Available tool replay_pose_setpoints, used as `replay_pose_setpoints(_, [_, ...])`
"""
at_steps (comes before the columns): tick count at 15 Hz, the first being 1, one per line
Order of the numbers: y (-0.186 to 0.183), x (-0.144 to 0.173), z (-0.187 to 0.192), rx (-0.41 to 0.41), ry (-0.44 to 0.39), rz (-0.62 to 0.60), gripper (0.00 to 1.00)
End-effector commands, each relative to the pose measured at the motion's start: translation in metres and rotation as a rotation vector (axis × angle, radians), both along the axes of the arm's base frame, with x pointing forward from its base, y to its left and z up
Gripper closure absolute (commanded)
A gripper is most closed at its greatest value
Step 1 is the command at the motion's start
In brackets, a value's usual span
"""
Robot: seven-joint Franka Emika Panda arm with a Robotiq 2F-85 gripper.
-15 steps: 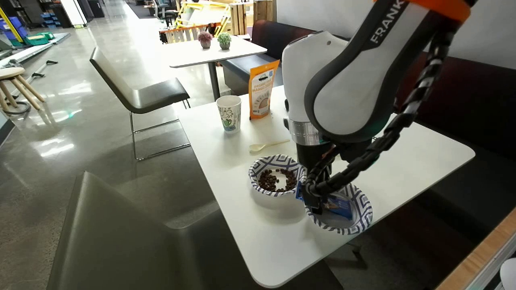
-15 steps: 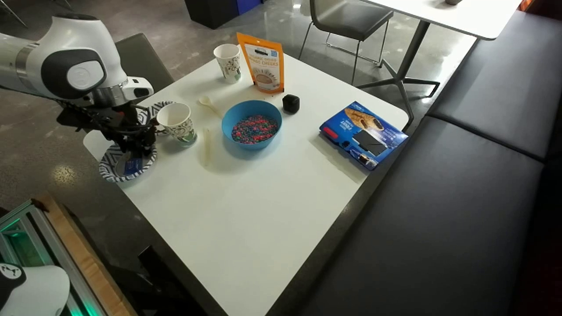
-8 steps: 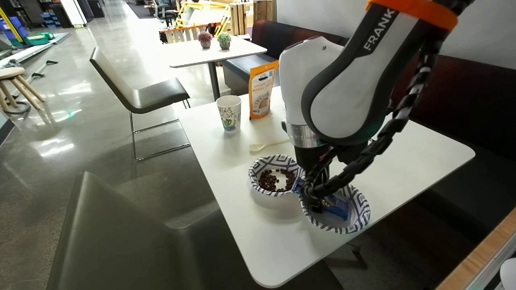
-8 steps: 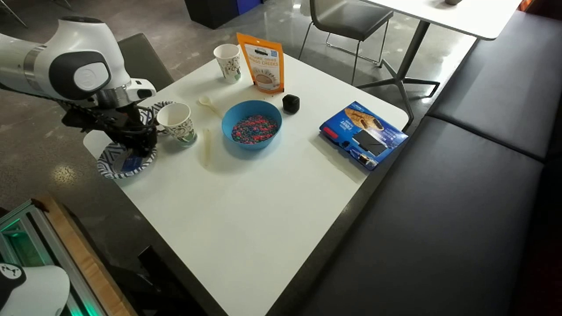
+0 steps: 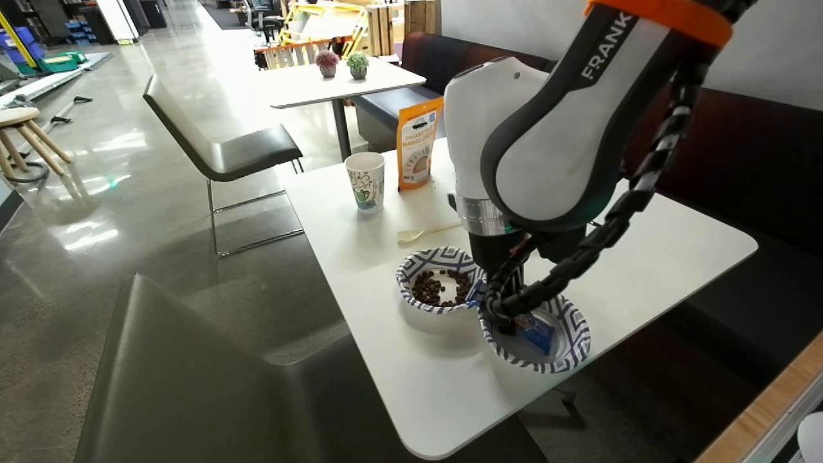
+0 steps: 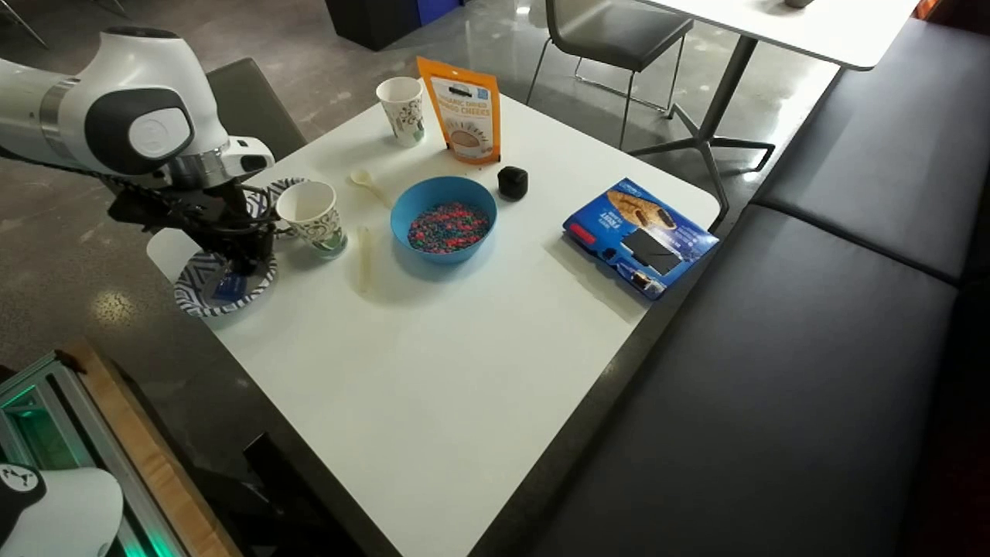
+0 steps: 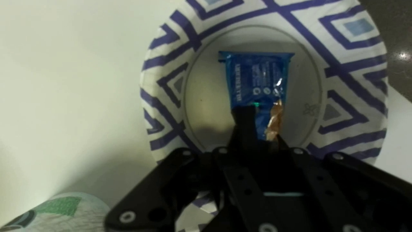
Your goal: Put the candy bar next to the blue box
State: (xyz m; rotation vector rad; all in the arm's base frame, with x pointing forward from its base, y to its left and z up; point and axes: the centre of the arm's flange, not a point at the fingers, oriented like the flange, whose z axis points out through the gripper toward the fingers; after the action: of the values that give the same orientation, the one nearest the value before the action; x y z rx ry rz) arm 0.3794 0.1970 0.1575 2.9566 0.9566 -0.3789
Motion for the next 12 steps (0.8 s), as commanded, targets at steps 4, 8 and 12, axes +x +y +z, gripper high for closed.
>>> replay_pose_setpoints(4, [-0.007, -0.030, 0.016, 0.010, -0.011, -0.002, 0.76])
replay_pose_setpoints(8, [-0.016, -0.053, 0.038, 0.017, -0.031, -0.044, 0.97])
replay_pose_setpoints(12, [-0.023, -0.066, 0.070, 0.006, -0.103, -0.118, 0.98])
